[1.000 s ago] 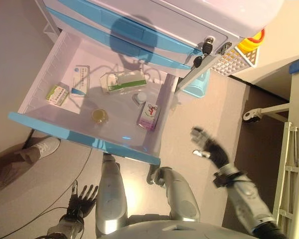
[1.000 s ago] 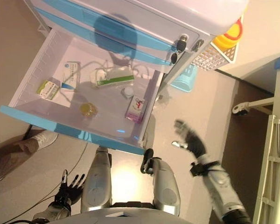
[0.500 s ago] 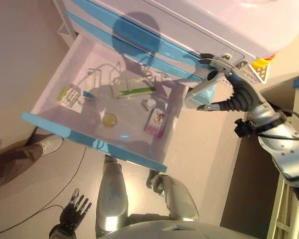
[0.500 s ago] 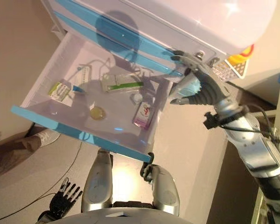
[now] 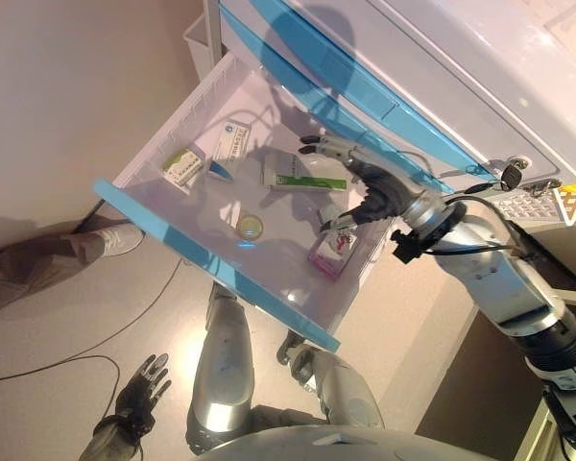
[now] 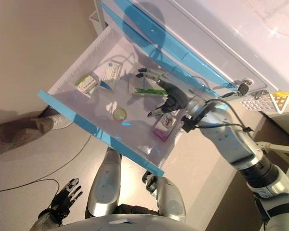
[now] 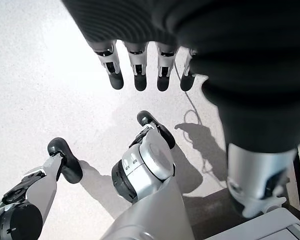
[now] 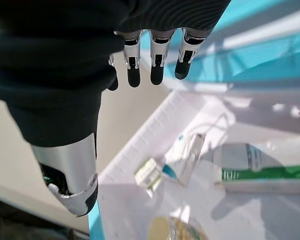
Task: Open the drawer and pick up the medicine
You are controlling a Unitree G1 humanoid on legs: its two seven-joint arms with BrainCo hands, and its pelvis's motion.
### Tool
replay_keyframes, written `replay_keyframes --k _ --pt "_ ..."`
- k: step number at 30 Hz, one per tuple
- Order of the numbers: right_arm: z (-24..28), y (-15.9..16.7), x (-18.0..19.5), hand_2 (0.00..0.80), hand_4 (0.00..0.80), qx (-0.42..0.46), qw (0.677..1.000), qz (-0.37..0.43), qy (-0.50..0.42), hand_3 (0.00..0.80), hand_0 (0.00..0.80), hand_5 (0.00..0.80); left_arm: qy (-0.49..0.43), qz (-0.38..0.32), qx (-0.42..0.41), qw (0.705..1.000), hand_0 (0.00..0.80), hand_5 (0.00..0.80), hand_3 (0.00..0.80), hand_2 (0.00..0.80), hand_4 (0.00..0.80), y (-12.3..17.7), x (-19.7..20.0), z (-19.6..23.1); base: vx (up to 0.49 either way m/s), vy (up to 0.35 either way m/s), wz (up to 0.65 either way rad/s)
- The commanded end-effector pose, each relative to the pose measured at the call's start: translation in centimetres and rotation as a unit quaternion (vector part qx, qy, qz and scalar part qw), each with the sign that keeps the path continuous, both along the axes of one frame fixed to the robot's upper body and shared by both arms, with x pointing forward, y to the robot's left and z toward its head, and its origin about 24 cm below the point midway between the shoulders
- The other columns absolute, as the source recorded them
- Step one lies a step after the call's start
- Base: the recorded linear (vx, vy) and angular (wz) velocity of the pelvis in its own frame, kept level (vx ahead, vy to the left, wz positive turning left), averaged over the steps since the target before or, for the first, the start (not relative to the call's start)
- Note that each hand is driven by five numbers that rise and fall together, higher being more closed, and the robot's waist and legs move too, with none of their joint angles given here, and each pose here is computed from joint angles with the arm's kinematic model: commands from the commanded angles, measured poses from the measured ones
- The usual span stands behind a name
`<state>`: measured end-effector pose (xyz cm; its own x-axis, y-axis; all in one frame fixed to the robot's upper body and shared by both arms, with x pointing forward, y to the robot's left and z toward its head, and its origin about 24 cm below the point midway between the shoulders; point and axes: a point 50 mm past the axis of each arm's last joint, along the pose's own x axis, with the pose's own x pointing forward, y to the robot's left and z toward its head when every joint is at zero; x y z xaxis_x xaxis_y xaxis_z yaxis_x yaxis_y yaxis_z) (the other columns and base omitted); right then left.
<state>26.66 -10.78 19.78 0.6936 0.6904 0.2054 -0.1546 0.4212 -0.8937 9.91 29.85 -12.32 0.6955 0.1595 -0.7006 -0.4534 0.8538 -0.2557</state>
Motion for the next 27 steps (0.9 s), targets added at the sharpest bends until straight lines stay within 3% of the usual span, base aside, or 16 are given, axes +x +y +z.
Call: replay_keyframes --k 1,12,27 --pt "1.0 0.5 0.2 0.0 0.0 -0.032 0.998 -0.019 -0.059 0.0 0.0 0.0 0.018 -0.02 0.025 0.999 0.0 0.0 0.0 0.0 0.0 0.2 -1.4 0.0 0.006 -0.026 0.07" --pt "-3.4 2.4 3.3 0.0 0.0 -0.066 0.996 -0.064 0.008 0.0 0.0 0.0 0.024 -0.046 0.035 0.998 0.0 0.0 0.0 0.0 0.0 0.3 -0.1 0.2 -0.003 -0.007 0.1" --pt "-5.7 5.2 3.1 0.0 0.0 -0.071 0.996 -0.015 0.053 0.0 0.0 0.0 0.02 -0.069 0.039 0.997 0.0 0.0 0.0 0.0 0.0 -0.4 1.6 0.3 -0.013 0.007 0.06"
